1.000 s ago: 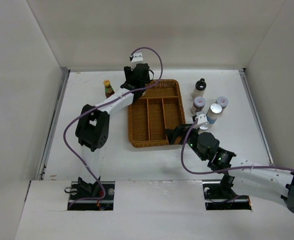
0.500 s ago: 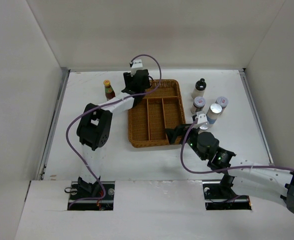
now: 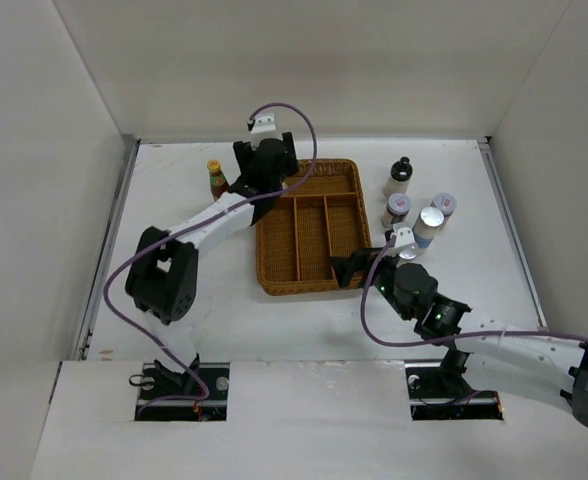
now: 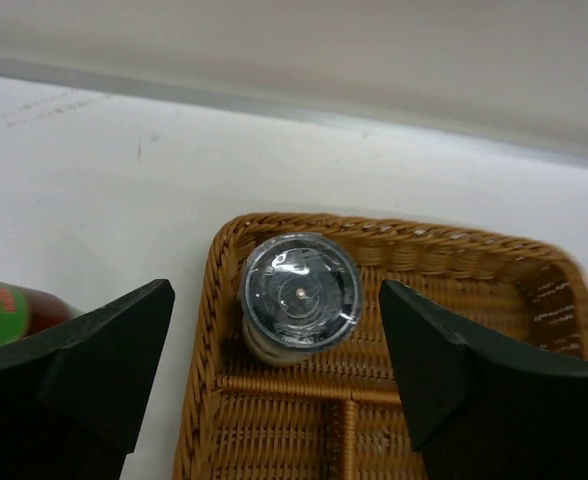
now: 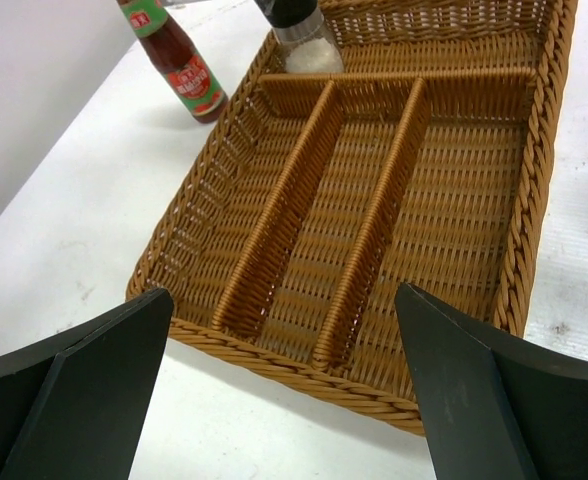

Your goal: Organize the condiment bottles

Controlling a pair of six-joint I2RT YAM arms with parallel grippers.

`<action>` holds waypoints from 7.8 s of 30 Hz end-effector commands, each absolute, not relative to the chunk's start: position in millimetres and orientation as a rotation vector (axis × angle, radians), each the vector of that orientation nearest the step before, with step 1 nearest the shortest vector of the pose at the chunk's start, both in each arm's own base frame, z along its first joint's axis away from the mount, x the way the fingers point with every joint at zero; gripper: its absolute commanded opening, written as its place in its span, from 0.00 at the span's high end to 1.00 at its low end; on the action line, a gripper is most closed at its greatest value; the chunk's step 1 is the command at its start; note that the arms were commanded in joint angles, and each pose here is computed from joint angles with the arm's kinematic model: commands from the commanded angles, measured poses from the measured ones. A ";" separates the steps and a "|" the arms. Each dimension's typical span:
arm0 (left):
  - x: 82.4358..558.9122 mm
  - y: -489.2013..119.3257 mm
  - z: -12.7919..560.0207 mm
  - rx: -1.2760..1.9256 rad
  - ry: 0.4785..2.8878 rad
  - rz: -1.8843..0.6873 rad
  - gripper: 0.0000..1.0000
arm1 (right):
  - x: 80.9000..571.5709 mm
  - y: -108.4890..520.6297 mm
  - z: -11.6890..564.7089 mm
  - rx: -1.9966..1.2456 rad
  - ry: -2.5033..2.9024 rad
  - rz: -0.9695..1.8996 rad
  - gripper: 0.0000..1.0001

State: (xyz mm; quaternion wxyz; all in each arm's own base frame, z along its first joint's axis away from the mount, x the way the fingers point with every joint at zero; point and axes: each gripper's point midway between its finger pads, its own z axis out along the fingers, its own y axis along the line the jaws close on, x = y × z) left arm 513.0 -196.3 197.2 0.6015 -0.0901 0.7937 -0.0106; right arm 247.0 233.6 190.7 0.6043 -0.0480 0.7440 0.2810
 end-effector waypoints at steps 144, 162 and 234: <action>304.1 -76.9 149.6 -0.698 1.465 -0.371 0.00 | 270.1 89.1 193.6 0.384 1.916 -0.003 0.00; 307.0 -82.8 143.6 -0.686 1.485 -0.384 0.00 | 300.1 80.3 207.4 0.420 1.869 -0.012 0.41; 314.0 -114.7 135.6 -0.606 1.566 -0.501 0.00 | 355.8 15.6 216.7 0.505 1.837 -0.227 0.00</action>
